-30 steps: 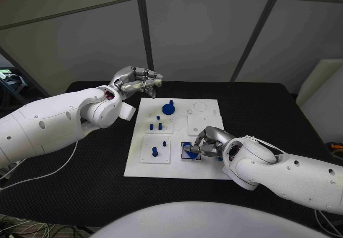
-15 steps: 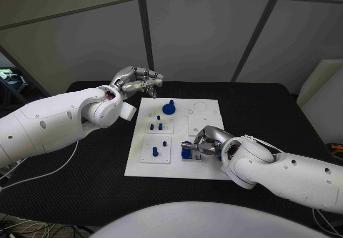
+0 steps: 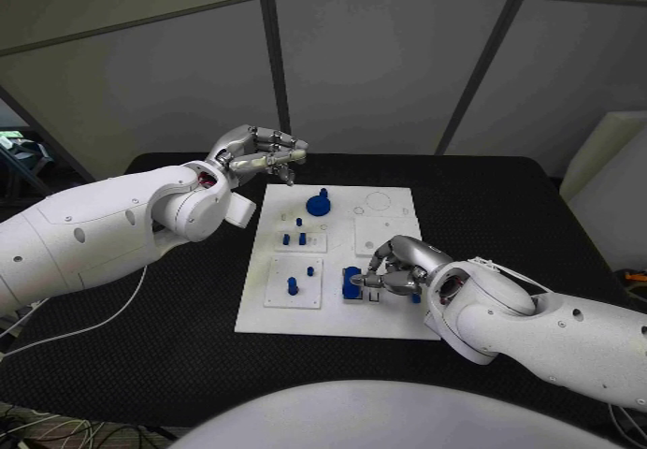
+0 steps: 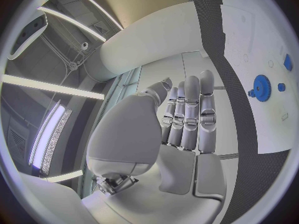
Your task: Assemble the parts on the task board
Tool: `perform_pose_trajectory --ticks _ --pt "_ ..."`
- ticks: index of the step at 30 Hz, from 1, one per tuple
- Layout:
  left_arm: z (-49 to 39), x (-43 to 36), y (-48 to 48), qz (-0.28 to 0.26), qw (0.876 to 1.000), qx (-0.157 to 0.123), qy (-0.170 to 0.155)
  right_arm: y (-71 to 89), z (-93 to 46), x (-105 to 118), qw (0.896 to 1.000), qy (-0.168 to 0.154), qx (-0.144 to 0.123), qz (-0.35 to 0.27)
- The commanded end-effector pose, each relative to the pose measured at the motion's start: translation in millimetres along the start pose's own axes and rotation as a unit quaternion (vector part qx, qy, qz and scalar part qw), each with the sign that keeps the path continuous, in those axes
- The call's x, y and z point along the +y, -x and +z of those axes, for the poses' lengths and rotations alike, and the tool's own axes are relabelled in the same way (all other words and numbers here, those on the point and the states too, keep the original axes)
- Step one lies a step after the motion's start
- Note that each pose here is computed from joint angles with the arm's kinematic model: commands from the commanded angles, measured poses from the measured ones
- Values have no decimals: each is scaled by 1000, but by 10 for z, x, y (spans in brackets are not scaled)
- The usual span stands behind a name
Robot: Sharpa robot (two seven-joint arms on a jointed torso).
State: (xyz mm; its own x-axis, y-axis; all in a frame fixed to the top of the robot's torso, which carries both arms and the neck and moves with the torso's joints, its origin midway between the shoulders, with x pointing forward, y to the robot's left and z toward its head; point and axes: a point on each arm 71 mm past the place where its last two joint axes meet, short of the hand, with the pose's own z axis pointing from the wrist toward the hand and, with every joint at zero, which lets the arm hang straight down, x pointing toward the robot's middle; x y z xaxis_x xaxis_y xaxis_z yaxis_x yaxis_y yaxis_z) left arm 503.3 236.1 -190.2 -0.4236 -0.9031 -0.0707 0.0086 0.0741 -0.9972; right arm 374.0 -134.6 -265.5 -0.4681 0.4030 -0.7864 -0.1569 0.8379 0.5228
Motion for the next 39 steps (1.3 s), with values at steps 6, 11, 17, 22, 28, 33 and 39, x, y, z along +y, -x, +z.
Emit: perform_pose_trajectory --ticks 6,11,17,22,28,33,39 --pt "0 -9 -8 -2 1000 6 -2 18 -33 67 999 41 -5 -12" --pt "-1 -9 -7 -2 1000 6 -2 10 -3 59 999 36 -5 -15" --pt "-1 -9 -7 -2 1000 6 -2 -28 31 89 999 35 6 -22" --pt "-1 -10 -8 -2 1000 6 -2 -30 62 60 999 20 4 -31" --pt "-2 -9 -6 -2 1000 6 -2 -2 75 -3 999 4 -7 -38" --pt "0 -9 -7 -2 1000 6 -2 1 71 0 999 4 -10 -44" --pt "2 -8 -9 -3 1000 6 -1 6 67 -9 999 3 -11 -51"
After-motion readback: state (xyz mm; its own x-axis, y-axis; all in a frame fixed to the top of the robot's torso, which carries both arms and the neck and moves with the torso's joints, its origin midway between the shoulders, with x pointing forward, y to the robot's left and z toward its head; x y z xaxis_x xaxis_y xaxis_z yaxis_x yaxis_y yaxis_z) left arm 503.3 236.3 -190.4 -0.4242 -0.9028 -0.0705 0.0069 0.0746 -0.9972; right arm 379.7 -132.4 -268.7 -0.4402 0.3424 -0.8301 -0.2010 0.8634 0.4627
